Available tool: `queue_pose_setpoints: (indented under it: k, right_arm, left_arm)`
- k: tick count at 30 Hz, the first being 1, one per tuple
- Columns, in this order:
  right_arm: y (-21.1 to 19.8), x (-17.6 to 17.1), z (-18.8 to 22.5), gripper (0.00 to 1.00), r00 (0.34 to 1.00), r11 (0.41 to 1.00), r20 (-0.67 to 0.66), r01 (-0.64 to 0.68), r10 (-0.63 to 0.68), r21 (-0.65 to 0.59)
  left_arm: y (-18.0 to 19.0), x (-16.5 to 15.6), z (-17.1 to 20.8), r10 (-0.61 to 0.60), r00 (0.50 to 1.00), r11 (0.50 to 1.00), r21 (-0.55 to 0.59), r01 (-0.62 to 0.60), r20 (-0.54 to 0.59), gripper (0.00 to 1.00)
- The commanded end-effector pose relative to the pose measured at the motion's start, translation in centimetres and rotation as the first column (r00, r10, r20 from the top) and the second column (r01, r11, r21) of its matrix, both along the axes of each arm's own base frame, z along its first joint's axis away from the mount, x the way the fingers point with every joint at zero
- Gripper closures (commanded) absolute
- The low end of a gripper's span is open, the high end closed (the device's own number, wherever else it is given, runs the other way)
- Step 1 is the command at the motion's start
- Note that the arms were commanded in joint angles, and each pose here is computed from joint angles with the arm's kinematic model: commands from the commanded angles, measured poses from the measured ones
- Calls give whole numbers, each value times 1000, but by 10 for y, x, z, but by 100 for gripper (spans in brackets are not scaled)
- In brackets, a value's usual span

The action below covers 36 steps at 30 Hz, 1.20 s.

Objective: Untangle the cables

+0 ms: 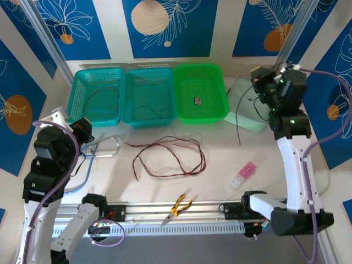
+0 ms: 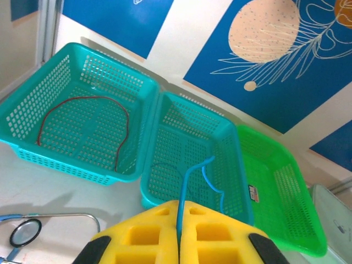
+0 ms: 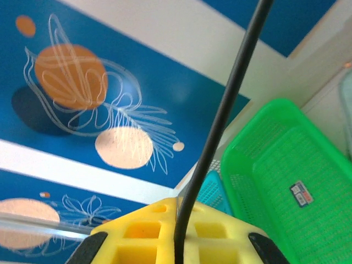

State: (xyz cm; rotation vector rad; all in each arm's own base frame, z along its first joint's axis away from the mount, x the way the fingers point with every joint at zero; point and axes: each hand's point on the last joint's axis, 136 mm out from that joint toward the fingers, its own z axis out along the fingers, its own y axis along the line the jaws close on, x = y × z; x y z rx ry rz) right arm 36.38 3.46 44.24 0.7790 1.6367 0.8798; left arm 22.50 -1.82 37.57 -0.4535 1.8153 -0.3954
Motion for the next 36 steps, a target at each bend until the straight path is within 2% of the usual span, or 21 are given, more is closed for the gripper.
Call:
queue_pose_setpoints:
  k: [1,9,14,19,23,29,36]
  right_arm:
    - [11,18,35,100,992,996,128,22,-11,-87]
    - [63,86,53,100,976,974,207,-13,61,-226]
    - [89,144,39,100,979,943,189,-10,77,-334]
    - [113,198,-1,100,988,903,106,-59,115,-426]
    - [126,232,-63,100,991,842,-63,-131,116,-524]
    - [134,236,-169,100,934,787,-348,-271,76,-555]
    - [152,207,-224,100,860,726,-496,-417,120,-546]
  left_arm:
    - [-6,0,20,-44,997,999,-2,45,61,100]
    - [-14,-2,24,-92,995,996,15,91,46,100]
    - [-15,-3,25,-104,994,995,15,103,45,100]
    - [-17,-6,27,-115,992,993,11,114,44,100]
    - [-18,-7,25,-122,992,993,1,122,38,100]
    - [-22,-7,24,-139,990,990,-12,139,34,100]
    - [-26,-5,23,-156,987,987,-29,157,35,100]
